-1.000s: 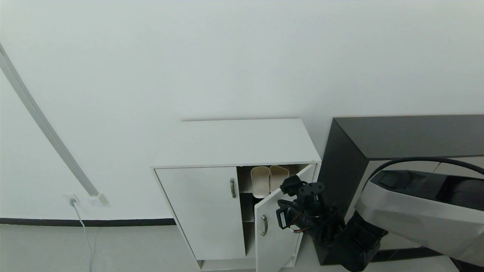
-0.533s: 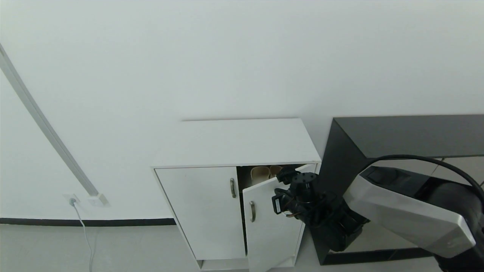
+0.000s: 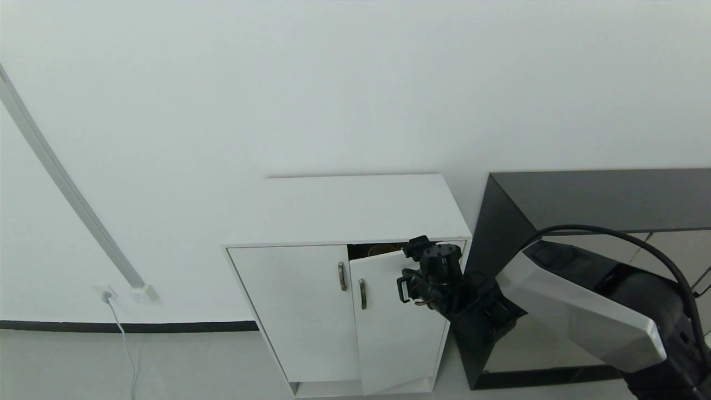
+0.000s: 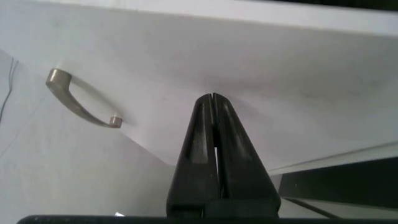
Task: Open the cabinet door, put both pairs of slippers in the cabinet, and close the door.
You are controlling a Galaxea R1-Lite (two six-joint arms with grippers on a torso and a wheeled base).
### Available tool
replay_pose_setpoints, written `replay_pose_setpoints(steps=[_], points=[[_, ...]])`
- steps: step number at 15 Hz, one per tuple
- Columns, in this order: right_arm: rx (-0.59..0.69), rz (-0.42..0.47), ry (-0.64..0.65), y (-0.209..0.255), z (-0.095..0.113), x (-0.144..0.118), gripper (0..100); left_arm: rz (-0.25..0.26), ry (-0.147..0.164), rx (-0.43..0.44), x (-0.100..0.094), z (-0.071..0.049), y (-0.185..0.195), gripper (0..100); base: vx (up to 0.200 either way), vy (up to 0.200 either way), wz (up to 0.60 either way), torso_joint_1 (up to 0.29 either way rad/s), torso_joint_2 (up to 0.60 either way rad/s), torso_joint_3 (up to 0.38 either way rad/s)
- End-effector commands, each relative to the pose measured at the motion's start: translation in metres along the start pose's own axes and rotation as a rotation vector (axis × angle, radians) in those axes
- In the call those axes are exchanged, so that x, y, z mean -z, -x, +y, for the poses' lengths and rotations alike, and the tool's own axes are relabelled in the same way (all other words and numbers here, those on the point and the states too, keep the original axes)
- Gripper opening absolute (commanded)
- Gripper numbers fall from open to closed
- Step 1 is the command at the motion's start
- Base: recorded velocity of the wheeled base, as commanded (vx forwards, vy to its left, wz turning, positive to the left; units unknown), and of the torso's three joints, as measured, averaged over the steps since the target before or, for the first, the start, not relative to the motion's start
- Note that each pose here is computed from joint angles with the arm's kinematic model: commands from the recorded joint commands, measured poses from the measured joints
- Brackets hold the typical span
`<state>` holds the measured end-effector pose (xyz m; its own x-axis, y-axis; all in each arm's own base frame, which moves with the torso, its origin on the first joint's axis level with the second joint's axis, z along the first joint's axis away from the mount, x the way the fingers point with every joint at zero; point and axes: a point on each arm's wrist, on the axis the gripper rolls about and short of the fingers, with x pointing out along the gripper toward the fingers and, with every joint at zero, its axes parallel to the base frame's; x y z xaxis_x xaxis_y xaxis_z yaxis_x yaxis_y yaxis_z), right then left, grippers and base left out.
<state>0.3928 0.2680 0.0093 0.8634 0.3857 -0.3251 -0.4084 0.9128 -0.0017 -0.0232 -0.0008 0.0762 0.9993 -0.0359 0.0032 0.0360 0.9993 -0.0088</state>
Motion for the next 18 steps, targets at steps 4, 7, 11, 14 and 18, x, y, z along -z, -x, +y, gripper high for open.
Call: replay_pose_setpoints(steps=[4, 7, 11, 14, 18], points=[[0.009, -0.013, -0.004, -0.013, -0.003, -0.003, 0, 0.002, -0.001, -0.001, 0.0, 0.0, 0.0, 0, 0.0, 0.0, 0.0, 0.0, 0.0, 0.0], [0.012, -0.005, -0.004, -0.018, -0.003, -0.004, 0, 0.002, -0.001, -0.001, 0.0, 0.0, 0.0, 0, 0.0, 0.0, 0.0, 0.0, 0.0, 0.0], [0.017, 0.002, -0.003, -0.024, -0.005, -0.002, 0, 0.002, -0.001, -0.001, 0.0, 0.0, 0.0, 0, 0.0, 0.0, 0.0, 0.0, 0.0, 0.0], [0.017, -0.001, -0.003, -0.028, -0.004, -0.003, 0, 0.002, -0.003, -0.001, 0.0, 0.0, 0.0, 0, 0.0, 0.0, 0.0, 0.0, 0.0, 0.0], [0.027, -0.001, -0.007, -0.03, -0.009, -0.005, 0, 0.002, -0.004, -0.002, 0.0, 0.0, 0.0, 0, 0.0, 0.0, 0.0, 0.0, 0.0, 0.0]])
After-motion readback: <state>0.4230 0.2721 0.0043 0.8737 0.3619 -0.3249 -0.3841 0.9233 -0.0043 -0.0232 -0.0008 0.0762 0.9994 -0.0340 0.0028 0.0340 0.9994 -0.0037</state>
